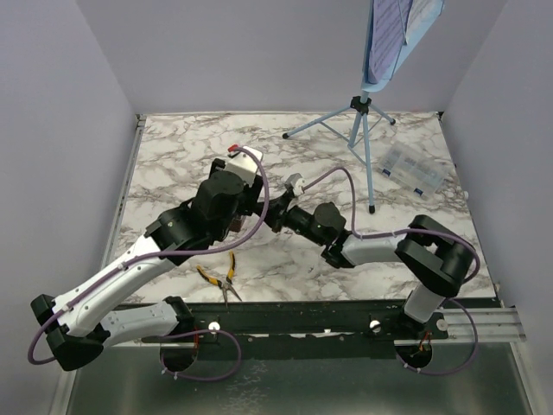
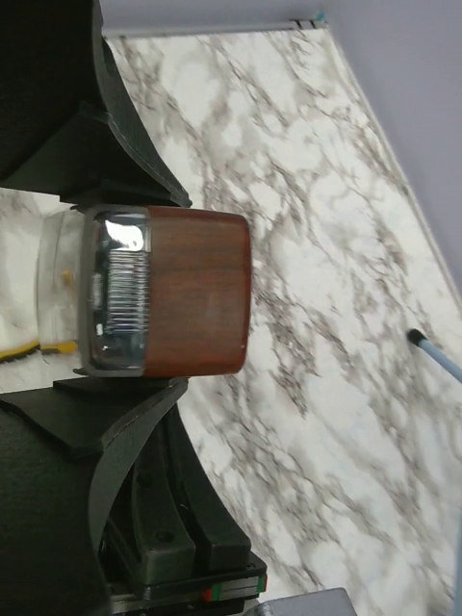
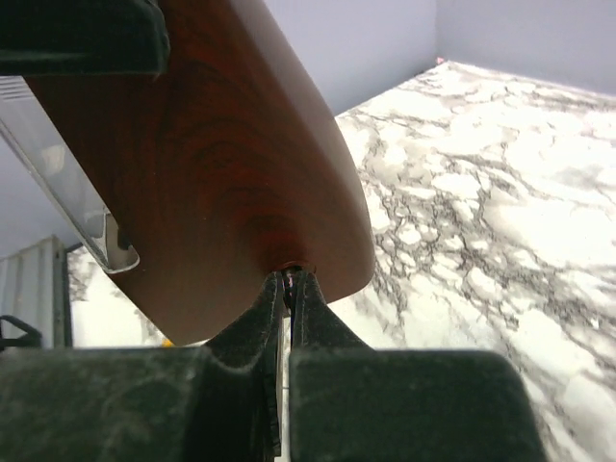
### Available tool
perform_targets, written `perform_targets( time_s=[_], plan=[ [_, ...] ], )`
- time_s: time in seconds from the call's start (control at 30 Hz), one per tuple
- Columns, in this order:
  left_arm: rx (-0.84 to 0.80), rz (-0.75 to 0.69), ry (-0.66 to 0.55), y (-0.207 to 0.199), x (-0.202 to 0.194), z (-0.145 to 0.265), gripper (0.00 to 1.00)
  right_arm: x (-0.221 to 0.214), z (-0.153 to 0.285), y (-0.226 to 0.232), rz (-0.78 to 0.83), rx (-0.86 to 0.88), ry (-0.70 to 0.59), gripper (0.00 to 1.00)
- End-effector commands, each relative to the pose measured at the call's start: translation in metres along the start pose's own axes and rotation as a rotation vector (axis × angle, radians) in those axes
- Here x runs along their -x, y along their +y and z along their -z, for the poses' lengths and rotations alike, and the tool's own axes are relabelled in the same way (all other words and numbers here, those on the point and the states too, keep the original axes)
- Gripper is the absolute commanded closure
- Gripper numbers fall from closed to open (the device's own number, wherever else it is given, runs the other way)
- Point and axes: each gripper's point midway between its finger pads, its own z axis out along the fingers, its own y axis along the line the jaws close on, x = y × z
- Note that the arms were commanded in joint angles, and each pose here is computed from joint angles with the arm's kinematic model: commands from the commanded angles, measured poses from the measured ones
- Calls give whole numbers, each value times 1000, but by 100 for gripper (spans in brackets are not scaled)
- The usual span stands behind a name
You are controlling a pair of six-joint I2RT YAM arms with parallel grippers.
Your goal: Set up the instrument practice props
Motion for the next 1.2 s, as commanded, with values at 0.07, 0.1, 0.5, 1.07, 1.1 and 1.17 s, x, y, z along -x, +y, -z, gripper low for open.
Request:
perform_targets(
  time_s=[0.07, 0.1, 0.5, 1.07, 1.1, 1.17],
  plan=[
    [-143, 150, -366, -19, 56, 10, 100, 39, 26, -8, -236, -110, -13, 100],
    [-158, 165, -399, -21, 58, 12, 100, 45, 30, -8, -269, -110, -15, 100],
    [-245, 256, -493, -36, 48, 15, 100, 48, 63, -16, -631, -109, -2, 100],
    [247, 501, -296, -8, -7, -64, 100, 16, 137, -69, -136, -444, 322, 15],
    [298, 515, -286, -6, -11, -70, 100, 15, 142, -71, -130, -464, 329, 15],
    [405, 566, -278, -2, -18, -81, 100, 17, 148, -73, -131, -485, 331, 14]
  ],
)
